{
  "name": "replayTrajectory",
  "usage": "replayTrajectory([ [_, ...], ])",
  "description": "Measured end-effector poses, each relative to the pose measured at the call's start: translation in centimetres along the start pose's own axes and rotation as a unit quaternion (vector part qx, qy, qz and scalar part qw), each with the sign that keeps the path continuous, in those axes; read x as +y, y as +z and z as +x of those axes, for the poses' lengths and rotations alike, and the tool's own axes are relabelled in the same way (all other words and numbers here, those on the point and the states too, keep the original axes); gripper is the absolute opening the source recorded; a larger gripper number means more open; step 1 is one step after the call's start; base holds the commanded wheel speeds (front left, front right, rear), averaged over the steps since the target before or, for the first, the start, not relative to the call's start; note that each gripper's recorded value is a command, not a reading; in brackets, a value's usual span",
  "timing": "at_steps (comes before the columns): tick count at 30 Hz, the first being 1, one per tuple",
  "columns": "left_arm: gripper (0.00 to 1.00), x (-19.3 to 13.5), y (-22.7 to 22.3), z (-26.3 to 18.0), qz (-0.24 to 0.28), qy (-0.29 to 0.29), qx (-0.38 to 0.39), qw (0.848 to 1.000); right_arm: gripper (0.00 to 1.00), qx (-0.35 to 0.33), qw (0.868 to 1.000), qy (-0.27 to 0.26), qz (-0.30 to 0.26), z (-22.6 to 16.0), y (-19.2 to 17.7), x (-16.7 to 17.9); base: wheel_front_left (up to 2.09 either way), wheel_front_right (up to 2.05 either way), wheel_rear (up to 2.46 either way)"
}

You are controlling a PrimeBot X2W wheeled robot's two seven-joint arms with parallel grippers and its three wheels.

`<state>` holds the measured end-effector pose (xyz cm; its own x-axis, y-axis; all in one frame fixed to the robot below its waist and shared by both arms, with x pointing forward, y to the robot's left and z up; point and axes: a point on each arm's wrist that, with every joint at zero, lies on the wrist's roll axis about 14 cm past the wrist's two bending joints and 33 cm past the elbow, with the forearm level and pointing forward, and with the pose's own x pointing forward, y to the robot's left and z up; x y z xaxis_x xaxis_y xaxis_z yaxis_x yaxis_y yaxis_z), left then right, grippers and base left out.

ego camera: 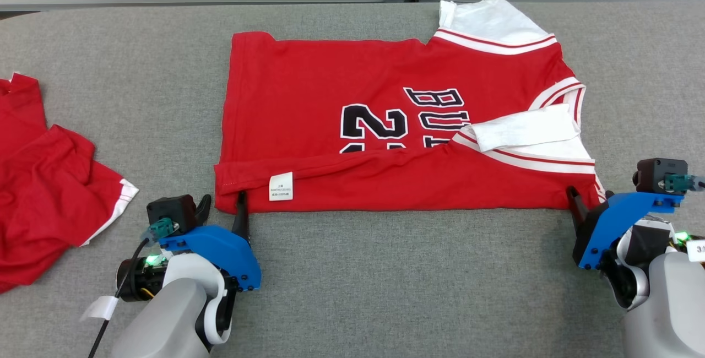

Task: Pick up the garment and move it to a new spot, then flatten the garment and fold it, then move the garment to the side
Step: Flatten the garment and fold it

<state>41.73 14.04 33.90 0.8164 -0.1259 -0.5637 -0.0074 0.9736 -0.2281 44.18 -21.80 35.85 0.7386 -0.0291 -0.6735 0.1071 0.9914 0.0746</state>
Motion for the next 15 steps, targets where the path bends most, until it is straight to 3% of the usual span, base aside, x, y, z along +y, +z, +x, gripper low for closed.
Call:
replayTrajectory([
  [1, 0.33, 0.0, -0.1, 0.1, -0.002, -0.002, 0.004, 1.000, 1.00, 0.007, 1.000, 0.003, 0.000, 0.1, -0.2, 0.2, 0.00, 0.00, 0.00],
  [2, 0.00, 0.0, -0.1, 0.1, -0.003, -0.004, 0.005, 1.000, 0.79, 0.013, 1.000, 0.004, -0.004, 0.1, -0.4, 0.2, 0.00, 0.00, 0.00],
  [3, 0.00, -0.2, -0.2, 0.2, -0.003, -0.009, 0.008, 1.000, 0.01, 0.014, 1.000, 0.005, -0.003, 0.1, -0.4, 0.3, 0.00, 0.00, 0.00],
  [15, 0.00, -0.1, 0.8, -1.6, -0.021, -0.016, -0.030, 0.999, 0.00, -0.038, 0.999, 0.030, 0.020, -2.4, 1.3, 1.3, 0.00, 0.00, 0.00],
])
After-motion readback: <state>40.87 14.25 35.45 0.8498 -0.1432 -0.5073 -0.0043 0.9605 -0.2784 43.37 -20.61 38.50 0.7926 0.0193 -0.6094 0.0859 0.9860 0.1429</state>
